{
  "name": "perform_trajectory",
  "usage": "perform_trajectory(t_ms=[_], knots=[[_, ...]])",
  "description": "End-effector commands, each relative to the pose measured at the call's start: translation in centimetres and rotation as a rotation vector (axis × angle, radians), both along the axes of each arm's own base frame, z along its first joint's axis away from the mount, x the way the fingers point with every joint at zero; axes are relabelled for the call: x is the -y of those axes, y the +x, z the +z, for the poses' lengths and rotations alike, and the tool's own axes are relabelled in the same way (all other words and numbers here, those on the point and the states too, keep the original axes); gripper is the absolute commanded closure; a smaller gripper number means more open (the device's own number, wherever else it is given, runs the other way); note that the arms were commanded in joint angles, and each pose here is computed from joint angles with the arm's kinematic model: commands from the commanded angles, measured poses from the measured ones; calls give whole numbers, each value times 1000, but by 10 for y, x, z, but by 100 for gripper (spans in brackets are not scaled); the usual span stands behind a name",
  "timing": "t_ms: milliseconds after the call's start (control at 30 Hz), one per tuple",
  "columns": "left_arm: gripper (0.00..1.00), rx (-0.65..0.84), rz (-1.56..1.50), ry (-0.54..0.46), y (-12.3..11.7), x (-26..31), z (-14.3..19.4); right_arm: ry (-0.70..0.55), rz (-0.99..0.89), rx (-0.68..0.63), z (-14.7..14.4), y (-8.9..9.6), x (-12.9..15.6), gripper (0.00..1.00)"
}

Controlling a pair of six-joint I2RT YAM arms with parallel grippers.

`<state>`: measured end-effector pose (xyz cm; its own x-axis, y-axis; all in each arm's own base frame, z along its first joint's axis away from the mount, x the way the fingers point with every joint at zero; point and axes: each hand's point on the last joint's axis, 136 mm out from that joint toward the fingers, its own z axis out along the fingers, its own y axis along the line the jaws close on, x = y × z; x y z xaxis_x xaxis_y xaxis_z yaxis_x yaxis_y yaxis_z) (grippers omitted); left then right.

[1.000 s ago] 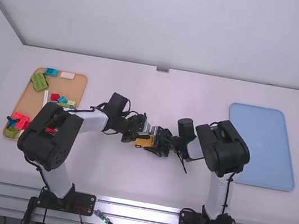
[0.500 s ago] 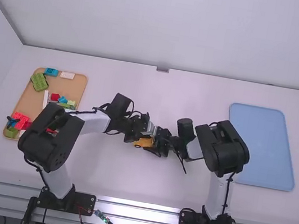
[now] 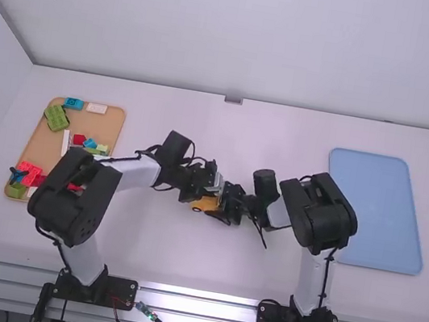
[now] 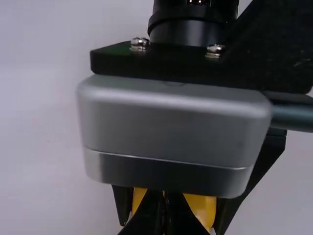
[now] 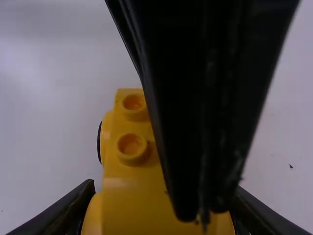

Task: Assemble lego blocks to make yellow taxi

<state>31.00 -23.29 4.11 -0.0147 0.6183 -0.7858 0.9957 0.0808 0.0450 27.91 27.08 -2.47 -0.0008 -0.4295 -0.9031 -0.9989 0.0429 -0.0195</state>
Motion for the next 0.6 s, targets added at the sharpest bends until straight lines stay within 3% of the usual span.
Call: perform_trajectory(t_ms=[0,233,567], knots=[[99,-38,31,72,1,-22,-28,-18,-13,-26,-8,0,3,36],[99,-9,58,-90,14,-36,25,-19,-15,-27,-8,0,4,36],[98,-6,139,-154,22,-86,39,-17,-12,-25,-7,0,3,25]])
